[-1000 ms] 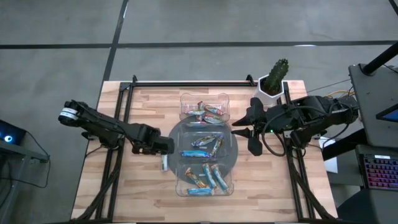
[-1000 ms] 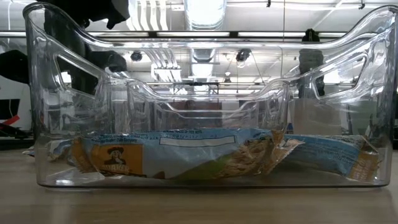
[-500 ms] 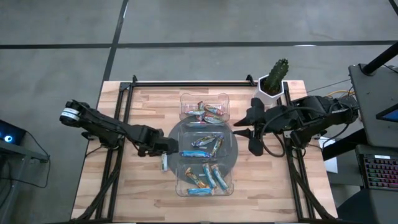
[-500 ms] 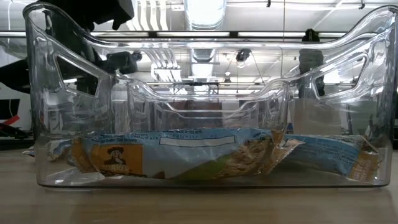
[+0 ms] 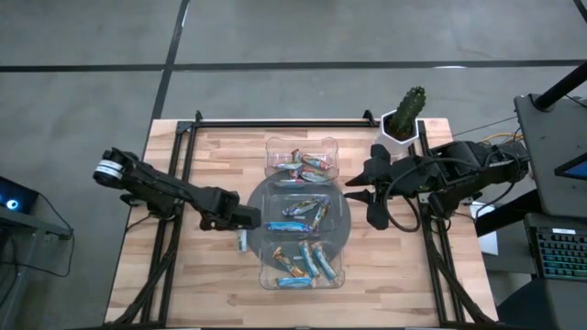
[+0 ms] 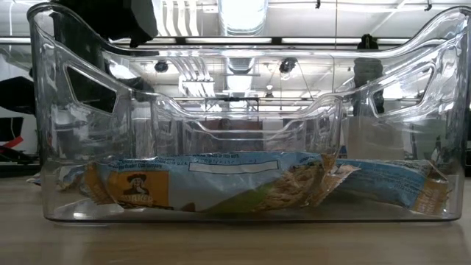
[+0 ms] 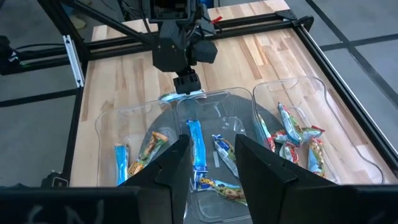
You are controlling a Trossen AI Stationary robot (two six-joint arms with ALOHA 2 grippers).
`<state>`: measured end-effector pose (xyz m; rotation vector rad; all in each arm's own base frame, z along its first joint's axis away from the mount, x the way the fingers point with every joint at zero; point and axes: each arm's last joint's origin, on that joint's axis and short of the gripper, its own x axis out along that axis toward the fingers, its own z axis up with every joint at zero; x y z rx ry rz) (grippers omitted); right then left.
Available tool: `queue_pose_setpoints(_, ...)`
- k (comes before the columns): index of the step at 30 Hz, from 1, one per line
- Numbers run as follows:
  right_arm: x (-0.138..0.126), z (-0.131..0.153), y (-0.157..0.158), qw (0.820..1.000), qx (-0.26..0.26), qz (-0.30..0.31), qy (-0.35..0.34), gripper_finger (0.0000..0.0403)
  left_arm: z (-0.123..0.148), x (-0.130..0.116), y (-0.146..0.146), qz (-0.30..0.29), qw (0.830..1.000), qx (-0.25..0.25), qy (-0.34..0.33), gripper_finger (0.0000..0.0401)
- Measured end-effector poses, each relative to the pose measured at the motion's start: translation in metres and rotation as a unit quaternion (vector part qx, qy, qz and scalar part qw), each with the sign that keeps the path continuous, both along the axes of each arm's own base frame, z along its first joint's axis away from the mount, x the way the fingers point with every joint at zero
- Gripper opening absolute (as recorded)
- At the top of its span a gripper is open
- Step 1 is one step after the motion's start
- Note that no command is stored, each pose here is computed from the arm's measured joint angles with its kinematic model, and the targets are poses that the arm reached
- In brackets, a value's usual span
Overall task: Pick and place Granola Bars by type
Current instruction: Put the yellow granola bar into the bottom transparent bin
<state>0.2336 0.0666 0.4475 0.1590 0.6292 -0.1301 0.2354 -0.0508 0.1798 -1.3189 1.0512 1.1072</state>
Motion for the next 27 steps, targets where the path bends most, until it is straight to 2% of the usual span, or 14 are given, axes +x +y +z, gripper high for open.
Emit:
queue_pose_setpoints(10,0.000,0.000,0.000,1.000,-0.001,0.000,0.003,0.0118,-0.009,-0.009,0.000,-0.049,0.999,0.010,0.001,0.0188)
queue_pose_setpoints(18,0.000,-0.001,0.000,1.000,-0.002,-0.001,0.004,0.0118,0.011,-0.017,0.004,-0.072,0.993,0.044,-0.077,0.0188)
queue_pose_setpoints(23,0.000,-0.001,0.000,1.000,-0.002,-0.001,0.003,0.0118,0.010,-0.036,0.008,-0.081,0.990,0.043,-0.110,0.0188)
queue_pose_setpoints(27,0.000,-0.001,0.000,1.000,-0.002,-0.002,0.003,0.0118,0.004,-0.046,0.009,-0.067,0.980,0.027,-0.185,0.0188)
